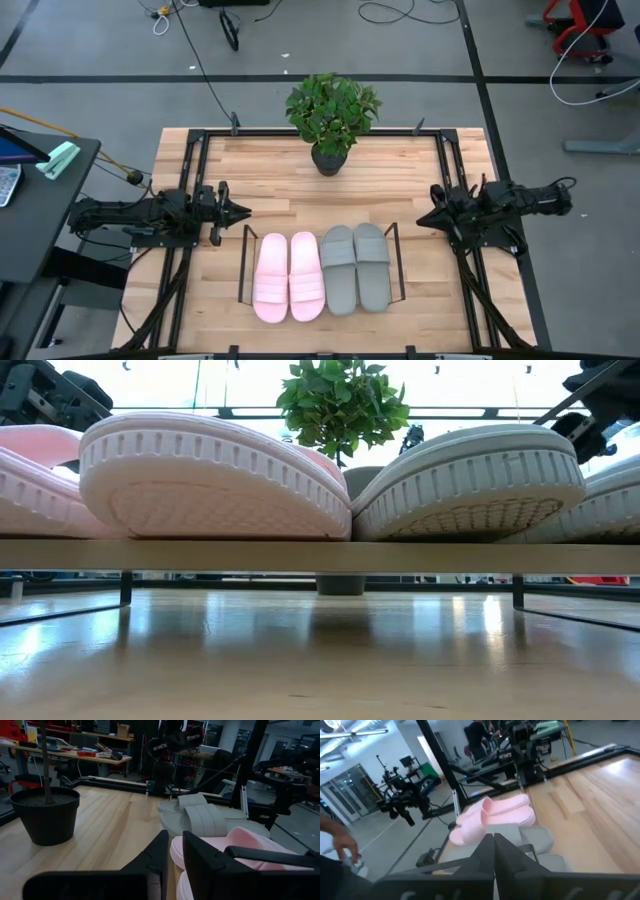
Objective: Pick and place slides into the shelf
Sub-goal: Return to Home Position
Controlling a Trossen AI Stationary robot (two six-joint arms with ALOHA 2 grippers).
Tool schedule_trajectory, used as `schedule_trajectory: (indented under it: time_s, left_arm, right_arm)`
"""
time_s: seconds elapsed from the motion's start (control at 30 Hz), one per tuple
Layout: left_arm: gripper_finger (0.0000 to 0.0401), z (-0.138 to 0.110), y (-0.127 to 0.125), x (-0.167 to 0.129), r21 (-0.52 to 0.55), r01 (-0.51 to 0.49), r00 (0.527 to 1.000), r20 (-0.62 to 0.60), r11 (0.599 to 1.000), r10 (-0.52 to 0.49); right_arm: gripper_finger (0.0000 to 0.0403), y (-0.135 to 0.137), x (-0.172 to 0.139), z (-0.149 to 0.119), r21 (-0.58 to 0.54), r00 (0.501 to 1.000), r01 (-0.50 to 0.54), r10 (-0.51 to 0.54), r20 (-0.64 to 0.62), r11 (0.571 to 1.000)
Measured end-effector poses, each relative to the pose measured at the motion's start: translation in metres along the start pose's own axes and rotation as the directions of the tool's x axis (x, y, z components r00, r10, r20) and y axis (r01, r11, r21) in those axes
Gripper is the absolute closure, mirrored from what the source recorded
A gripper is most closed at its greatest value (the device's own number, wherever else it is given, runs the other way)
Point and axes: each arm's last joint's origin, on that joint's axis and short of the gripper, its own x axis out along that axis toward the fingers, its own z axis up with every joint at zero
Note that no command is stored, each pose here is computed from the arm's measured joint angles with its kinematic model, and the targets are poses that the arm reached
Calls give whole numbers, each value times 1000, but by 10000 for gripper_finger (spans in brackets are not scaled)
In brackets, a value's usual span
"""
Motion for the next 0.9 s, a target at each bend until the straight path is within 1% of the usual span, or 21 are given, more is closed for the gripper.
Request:
schedule_trajectory:
  time_s: [0.07, 0.17, 0.23, 0.33, 0.43, 0.57, 0.67, 0.77, 0.9]
  left_arm:
    - [345, 0, 0, 0, 1, 0, 1000, 0, 1000, 0]
    - [346, 0, 0, 0, 0, 0, 1000, 0, 1000, 0]
    - [344, 0, 0, 0, 1, 0, 1000, -1, 1000, 0]
    - [339, 0, 0, 0, 1, 0, 1000, -1, 1000, 0]
    - [335, 0, 0, 0, 0, 0, 1000, 0, 1000, 0]
    - [333, 0, 0, 0, 0, 1, 1000, -1, 1000, -1]
    - [334, 0, 0, 0, 0, 0, 1000, 0, 1000, 0]
    - [338, 0, 0, 0, 1, 0, 1000, 0, 1000, 0]
    - [343, 0, 0, 0, 1, 1, 1000, -1, 1000, -1]
  right_arm:
    - [403, -3, 4, -5, -5, 1000, 0, 0, -2, 1000]
    - [403, -3, 12, -7, -8, 995, -55, 56, 81, 998]
    - [403, -7, 18, -15, -6, 990, -80, 80, 116, 997]
    - [403, -12, 23, -24, 9, 986, -89, 87, 145, 996]
    - [403, -17, 26, -31, 16, 988, -75, 72, 138, 997]
    - [403, -19, 27, -32, 7, 982, -90, 87, 170, 996]
    - [403, -22, 28, -35, 0, 986, -70, 69, 155, 998]
    - [403, -24, 28, -33, -43, 984, -40, 47, 173, 998]
    - [403, -30, 28, -36, -63, 991, 5, 3, 137, 998]
